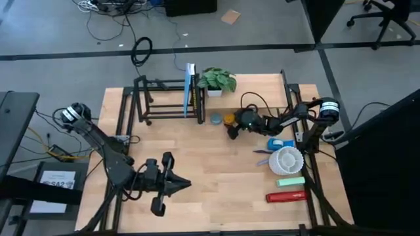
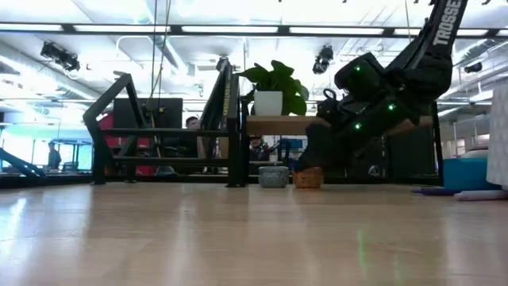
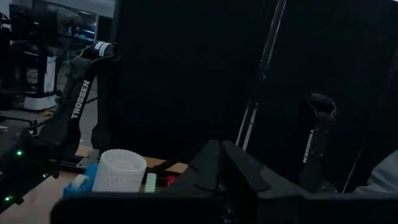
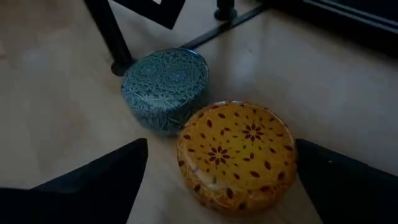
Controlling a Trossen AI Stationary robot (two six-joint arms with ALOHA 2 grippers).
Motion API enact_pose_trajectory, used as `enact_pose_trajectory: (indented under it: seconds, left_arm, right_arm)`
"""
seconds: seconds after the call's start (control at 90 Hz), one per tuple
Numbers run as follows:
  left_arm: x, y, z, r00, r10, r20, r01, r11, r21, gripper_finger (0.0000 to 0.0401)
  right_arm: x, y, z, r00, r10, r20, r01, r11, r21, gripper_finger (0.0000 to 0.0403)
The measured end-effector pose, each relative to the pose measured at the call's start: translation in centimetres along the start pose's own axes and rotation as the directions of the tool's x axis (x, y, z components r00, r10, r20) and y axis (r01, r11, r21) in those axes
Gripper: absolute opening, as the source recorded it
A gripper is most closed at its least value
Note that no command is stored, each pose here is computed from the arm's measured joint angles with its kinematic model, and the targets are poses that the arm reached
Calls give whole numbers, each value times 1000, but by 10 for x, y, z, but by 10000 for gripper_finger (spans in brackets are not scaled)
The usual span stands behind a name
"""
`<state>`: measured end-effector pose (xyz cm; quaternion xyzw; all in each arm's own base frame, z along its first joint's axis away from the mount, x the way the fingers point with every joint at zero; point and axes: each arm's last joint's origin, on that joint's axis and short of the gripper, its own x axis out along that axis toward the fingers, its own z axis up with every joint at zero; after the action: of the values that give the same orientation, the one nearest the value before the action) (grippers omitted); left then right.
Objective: Stock shelves
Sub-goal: Remove the yellow scented candle from under the shelf
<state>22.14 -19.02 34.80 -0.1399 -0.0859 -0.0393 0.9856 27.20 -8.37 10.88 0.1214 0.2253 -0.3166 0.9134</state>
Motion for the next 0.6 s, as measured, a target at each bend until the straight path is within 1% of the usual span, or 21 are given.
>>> enact_pose_trajectory:
  seconds: [0.089, 0.2, 0.311, 0.533, 0.6]
  left_arm:
    - [0, 0, 0, 1000, 0, -1, 0, 1000, 1, 0]
    - [0, 0, 0, 1000, 0, -1, 0, 1000, 1, 0]
    - [0, 0, 0, 1000, 0, -1, 0, 1000, 5, 0]
    - [0, 0, 0, 1000, 0, -2, 0, 1000, 8, 0]
    - [0, 0, 0, 1000, 0, -2, 0, 1000, 8, 0]
  right_arm:
    - [0, -1, 0, 1000, -10, 1, 10, 1000, -6, 359]
    - [0, -1, 0, 1000, -14, 1, 14, 1000, -15, 337]
    - [0, -1, 0, 1000, -19, -3, 19, 1000, -18, 302]
    - [0, -2, -2, 999, -33, -32, 32, 999, -17, 218]
    - [-1, 0, -5, 998, -25, -50, 24, 1000, -15, 200]
